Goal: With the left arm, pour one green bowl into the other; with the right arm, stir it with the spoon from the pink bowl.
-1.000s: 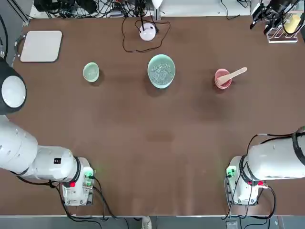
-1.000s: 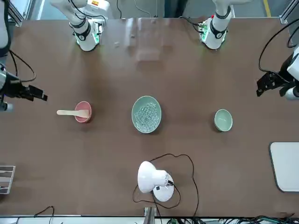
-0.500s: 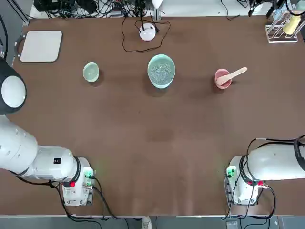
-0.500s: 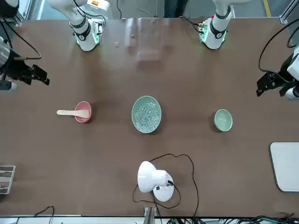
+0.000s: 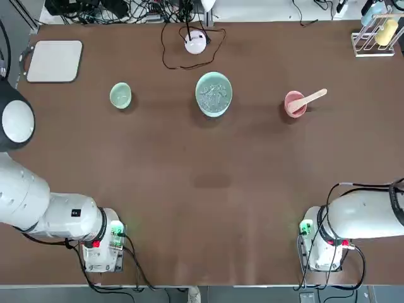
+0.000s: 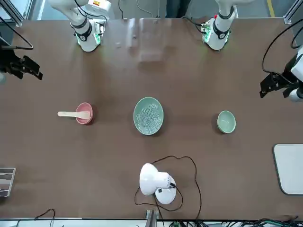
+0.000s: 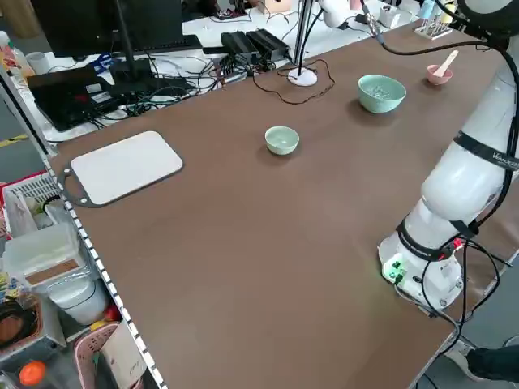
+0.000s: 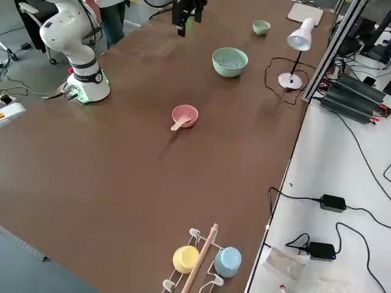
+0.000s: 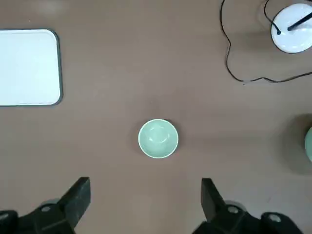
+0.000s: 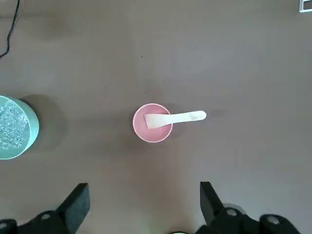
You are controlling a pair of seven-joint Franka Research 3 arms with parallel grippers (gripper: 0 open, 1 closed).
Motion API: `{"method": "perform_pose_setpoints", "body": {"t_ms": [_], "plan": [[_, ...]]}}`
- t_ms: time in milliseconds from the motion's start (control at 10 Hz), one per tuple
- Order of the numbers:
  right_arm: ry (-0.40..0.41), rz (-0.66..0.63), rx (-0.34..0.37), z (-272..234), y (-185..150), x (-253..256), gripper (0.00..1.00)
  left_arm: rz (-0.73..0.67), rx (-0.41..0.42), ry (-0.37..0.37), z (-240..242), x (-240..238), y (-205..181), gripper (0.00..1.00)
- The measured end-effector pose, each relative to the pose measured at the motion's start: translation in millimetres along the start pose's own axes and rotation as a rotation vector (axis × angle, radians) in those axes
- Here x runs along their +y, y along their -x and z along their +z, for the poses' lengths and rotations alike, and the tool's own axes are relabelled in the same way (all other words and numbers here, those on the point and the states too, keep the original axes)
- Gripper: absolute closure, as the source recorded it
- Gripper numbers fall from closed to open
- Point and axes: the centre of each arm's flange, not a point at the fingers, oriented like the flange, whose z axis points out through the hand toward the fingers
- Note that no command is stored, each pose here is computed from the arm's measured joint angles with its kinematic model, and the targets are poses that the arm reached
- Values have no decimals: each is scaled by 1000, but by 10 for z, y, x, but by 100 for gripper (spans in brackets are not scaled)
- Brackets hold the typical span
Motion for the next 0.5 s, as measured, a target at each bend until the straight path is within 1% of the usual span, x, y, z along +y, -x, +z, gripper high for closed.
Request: {"method": "perform_pose_setpoints", "body": {"t_ms": [500], "plan": [[3, -2, -15, 57, -16, -17, 0, -2, -1, 0, 0, -16, 1, 0]]}}
